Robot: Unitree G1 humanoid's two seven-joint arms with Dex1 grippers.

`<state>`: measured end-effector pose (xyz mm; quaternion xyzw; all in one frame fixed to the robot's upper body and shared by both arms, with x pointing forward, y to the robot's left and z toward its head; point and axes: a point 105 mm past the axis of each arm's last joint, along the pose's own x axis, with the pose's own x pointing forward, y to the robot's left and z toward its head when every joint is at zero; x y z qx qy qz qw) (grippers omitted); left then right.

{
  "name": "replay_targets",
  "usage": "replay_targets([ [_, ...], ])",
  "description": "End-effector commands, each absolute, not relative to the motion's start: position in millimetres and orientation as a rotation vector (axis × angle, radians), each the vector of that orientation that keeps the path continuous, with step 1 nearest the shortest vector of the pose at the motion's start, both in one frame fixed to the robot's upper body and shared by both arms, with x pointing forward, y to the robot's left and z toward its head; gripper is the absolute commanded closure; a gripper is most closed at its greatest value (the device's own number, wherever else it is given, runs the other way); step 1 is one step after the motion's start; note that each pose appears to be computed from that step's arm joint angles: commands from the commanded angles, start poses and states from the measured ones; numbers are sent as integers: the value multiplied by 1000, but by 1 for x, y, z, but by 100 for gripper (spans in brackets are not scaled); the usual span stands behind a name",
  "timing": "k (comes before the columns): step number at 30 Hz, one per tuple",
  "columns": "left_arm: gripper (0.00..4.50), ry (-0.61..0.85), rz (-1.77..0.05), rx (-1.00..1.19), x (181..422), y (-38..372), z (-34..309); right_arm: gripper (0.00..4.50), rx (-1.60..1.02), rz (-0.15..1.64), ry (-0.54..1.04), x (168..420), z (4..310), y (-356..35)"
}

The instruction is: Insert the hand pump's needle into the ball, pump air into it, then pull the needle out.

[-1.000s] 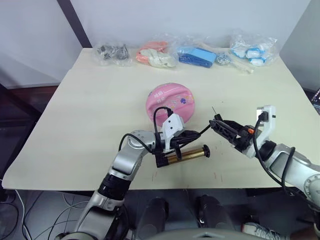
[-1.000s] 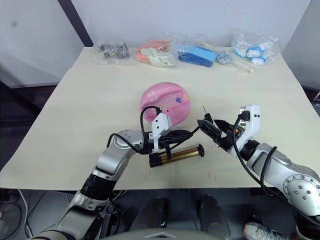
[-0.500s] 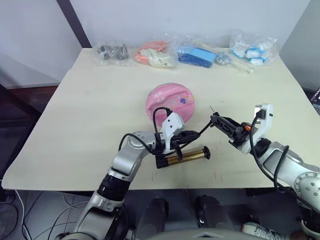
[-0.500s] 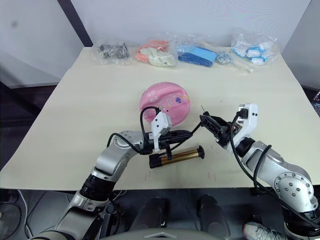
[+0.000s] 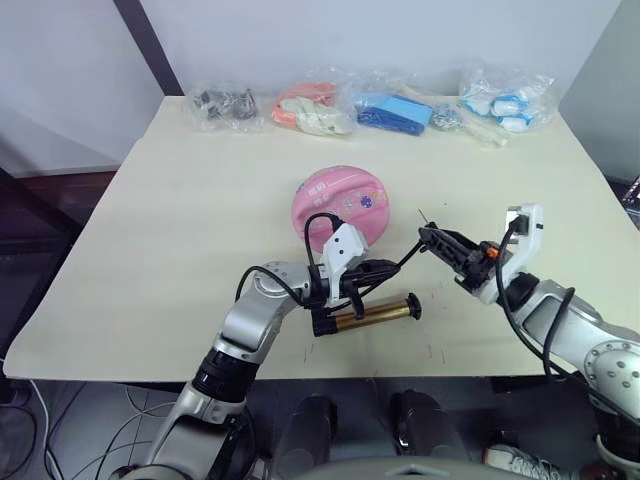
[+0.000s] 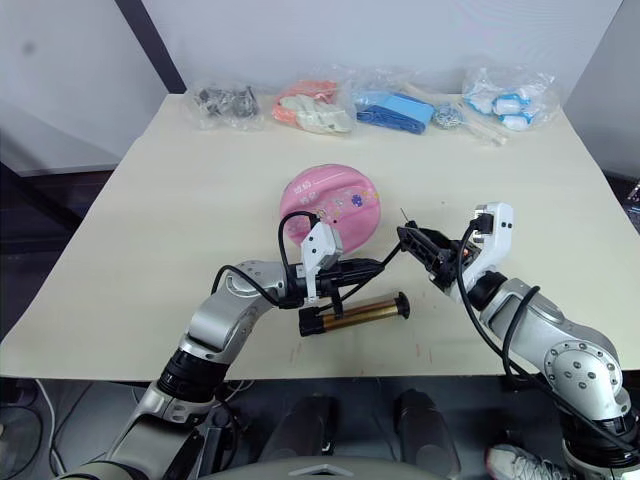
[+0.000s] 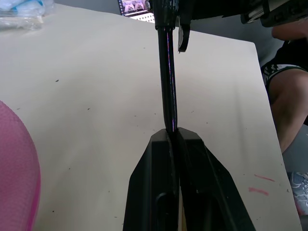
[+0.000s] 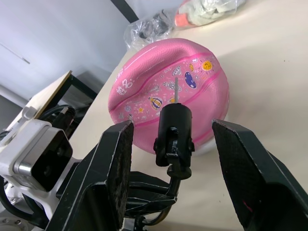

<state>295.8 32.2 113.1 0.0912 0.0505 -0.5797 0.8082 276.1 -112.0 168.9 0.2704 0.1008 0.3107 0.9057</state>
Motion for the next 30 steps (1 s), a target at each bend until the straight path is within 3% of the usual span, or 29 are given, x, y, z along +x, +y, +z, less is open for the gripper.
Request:
replay_targets([
  [1, 450, 50, -1270, 192, 290, 28, 126, 184, 549, 672, 185, 274, 177, -111],
  [30, 450, 50, -1288, 196, 285, 28, 126, 184, 512, 744, 240, 279, 185, -116],
])
